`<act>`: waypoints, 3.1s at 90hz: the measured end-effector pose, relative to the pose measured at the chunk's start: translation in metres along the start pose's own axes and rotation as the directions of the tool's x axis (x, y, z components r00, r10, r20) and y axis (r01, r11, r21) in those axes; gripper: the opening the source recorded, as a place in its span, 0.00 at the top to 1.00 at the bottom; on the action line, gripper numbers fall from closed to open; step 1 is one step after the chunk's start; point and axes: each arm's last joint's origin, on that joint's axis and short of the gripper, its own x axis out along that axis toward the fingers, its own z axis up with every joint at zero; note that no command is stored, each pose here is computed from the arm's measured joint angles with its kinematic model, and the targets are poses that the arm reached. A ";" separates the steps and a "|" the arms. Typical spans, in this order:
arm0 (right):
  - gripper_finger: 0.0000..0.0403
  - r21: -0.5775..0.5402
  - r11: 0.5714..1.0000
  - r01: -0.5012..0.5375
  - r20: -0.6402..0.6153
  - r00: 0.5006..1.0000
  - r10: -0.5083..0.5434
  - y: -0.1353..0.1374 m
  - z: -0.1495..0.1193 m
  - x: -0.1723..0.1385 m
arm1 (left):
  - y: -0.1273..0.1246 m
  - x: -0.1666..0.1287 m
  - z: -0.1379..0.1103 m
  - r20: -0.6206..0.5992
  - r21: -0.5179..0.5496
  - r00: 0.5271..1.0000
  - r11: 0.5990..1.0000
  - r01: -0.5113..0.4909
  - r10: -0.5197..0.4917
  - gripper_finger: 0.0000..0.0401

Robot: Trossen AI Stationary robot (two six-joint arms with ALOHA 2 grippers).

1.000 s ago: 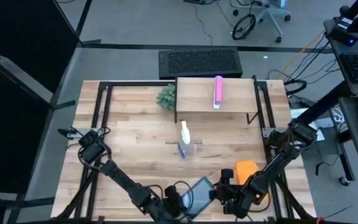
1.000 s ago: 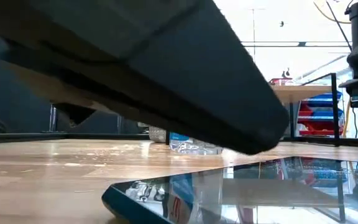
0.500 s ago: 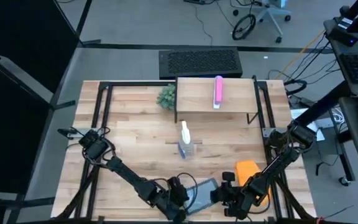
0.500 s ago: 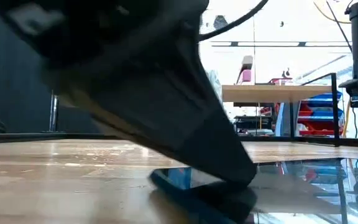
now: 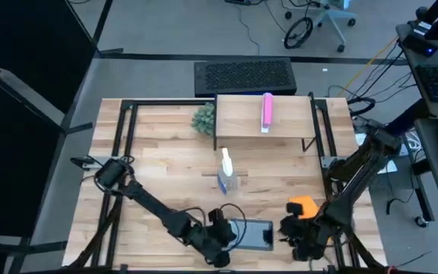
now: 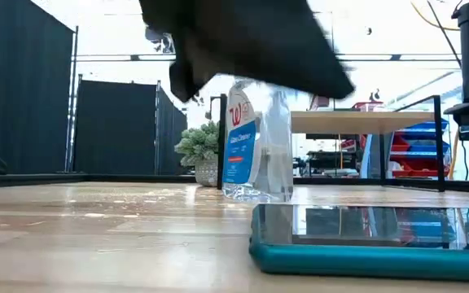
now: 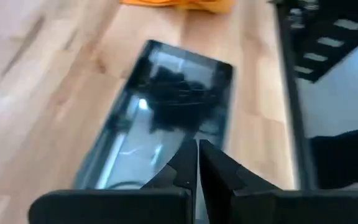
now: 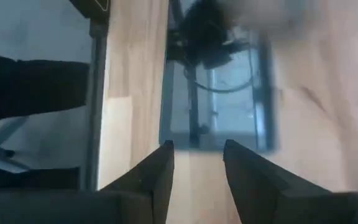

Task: Apply microfiber cloth
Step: Wipe the front of the tablet with the orange microfiber cloth

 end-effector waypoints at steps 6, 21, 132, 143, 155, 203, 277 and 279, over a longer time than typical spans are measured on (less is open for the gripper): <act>0.69 0.067 0.995 0.075 -0.060 0.996 -0.071 -0.009 -0.010 -0.009 | 0.000 0.004 -0.009 -0.026 0.003 1.000 1.000 -0.007 0.007 1.00; 0.61 0.218 0.959 0.181 -0.275 0.954 -0.118 -0.019 -0.022 -0.015 | 0.003 0.009 -0.010 -0.026 -0.025 1.000 1.000 -0.010 0.009 1.00; 0.98 -0.045 0.995 -0.094 0.340 0.935 0.104 0.029 0.010 0.038 | 0.018 0.044 -0.026 -0.035 -0.012 0.999 0.999 -0.041 0.041 1.00; 0.99 -0.110 0.994 0.012 0.396 0.918 0.033 0.019 0.031 0.068 | 0.018 0.045 -0.025 -0.025 -0.013 0.999 0.999 -0.035 0.035 1.00; 0.98 -0.097 0.995 0.026 0.385 0.923 0.014 0.007 0.047 0.104 | 0.018 0.045 -0.025 -0.021 -0.014 0.999 0.999 -0.038 0.038 1.00; 0.98 -0.109 0.990 0.093 -0.013 0.995 -0.095 0.005 -0.013 0.092 | 0.024 0.061 -0.040 -0.049 -0.060 0.997 0.996 -0.065 0.062 1.00; 0.98 0.080 0.990 0.113 0.214 0.968 -0.128 -0.005 0.022 0.115 | 0.029 0.063 -0.038 -0.051 -0.156 0.996 0.985 -0.077 0.070 1.00; 0.98 0.075 0.991 0.112 0.198 0.972 -0.125 -0.003 0.019 0.113 | 0.029 0.063 -0.038 -0.051 -0.157 0.996 0.985 -0.078 0.071 1.00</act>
